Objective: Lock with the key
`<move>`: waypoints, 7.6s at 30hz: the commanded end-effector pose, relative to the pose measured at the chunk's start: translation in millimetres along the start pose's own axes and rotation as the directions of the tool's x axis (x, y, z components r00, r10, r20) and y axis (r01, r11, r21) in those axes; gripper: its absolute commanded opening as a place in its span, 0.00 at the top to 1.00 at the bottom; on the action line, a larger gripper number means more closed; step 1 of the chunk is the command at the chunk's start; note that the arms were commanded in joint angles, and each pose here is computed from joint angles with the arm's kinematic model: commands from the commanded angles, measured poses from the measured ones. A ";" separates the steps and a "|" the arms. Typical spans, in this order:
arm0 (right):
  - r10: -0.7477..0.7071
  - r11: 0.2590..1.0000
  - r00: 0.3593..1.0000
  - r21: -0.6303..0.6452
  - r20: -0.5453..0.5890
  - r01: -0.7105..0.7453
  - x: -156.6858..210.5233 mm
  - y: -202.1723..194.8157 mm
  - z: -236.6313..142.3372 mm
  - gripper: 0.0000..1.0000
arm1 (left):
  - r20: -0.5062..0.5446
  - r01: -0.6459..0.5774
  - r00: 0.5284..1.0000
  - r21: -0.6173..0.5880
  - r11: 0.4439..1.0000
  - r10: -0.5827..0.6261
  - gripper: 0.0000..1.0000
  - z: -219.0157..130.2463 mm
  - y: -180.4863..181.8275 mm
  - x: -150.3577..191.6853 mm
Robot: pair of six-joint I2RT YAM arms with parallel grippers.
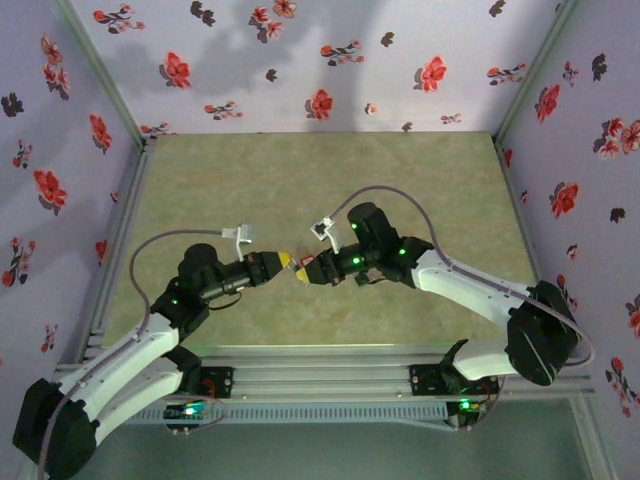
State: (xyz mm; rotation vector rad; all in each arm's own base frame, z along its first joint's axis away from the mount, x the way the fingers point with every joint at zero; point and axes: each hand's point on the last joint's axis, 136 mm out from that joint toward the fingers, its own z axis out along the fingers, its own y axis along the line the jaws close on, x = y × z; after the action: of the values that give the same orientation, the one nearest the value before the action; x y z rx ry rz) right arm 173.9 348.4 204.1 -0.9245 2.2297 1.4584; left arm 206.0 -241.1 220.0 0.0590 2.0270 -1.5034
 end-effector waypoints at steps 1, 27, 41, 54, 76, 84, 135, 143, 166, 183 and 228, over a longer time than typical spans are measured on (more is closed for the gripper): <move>-0.053 0.998 0.999 0.047 0.008 0.052 -8.3 0.0 3.1 1.00 | 0.020 -0.027 0.999 0.012 1.000 0.027 1.00 -2.3 -9.1 -8.4; -0.118 0.953 0.993 0.281 -0.014 0.118 0.8 -32.9 25.7 1.00 | 0.212 0.215 0.961 -0.182 0.959 -0.176 1.00 -4.3 36.8 -21.5; -0.131 0.928 0.991 0.349 -0.014 0.128 1.3 -45.4 32.2 1.00 | 0.205 0.241 0.960 -0.253 0.937 -0.191 1.00 3.2 42.9 -15.1; -0.144 0.911 0.990 0.391 0.007 0.130 -2.1 -51.2 30.1 1.00 | 0.211 0.278 0.952 -0.300 0.912 -0.221 1.00 4.2 50.8 -11.9; -0.165 0.885 0.983 0.452 0.077 0.113 -10.6 -56.5 18.6 1.00 | 0.168 0.287 0.955 -0.296 0.911 -0.246 1.00 17.4 43.1 -1.6; -0.170 0.909 0.980 0.400 0.104 0.115 -12.2 -44.7 16.7 1.00 | 0.143 0.259 0.964 -0.304 0.917 -0.224 1.00 19.8 42.7 4.0; -0.192 0.944 0.981 0.278 0.021 0.178 5.6 -32.7 22.4 0.77 | 0.104 0.223 0.974 -0.280 0.934 -0.201 1.00 11.6 21.5 3.8; -0.211 0.926 0.976 0.328 0.045 0.185 0.3 -37.8 15.5 0.76 | 0.086 0.213 0.977 -0.274 0.938 -0.197 1.00 12.3 19.0 6.0; -0.238 0.940 0.971 0.259 0.037 0.221 6.0 -25.6 19.2 0.62 | 0.081 0.195 0.981 -0.304 0.932 -0.178 1.00 8.6 15.2 1.8; -0.295 0.904 0.950 0.350 0.100 0.244 -3.1 -31.9 2.4 0.59 | 0.037 0.180 0.983 -0.325 0.928 -0.177 1.00 7.8 19.6 11.0; -0.256 0.942 0.964 0.243 0.067 0.233 3.9 -22.2 19.0 0.84 | 0.016 0.193 0.981 -0.230 0.954 -0.195 1.00 11.9 1.1 11.7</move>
State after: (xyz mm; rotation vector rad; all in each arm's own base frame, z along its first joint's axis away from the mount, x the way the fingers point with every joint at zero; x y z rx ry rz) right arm 187.5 350.2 157.8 -0.9842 2.1390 1.0247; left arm 202.7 -250.4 198.4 -0.2683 2.3019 -1.3149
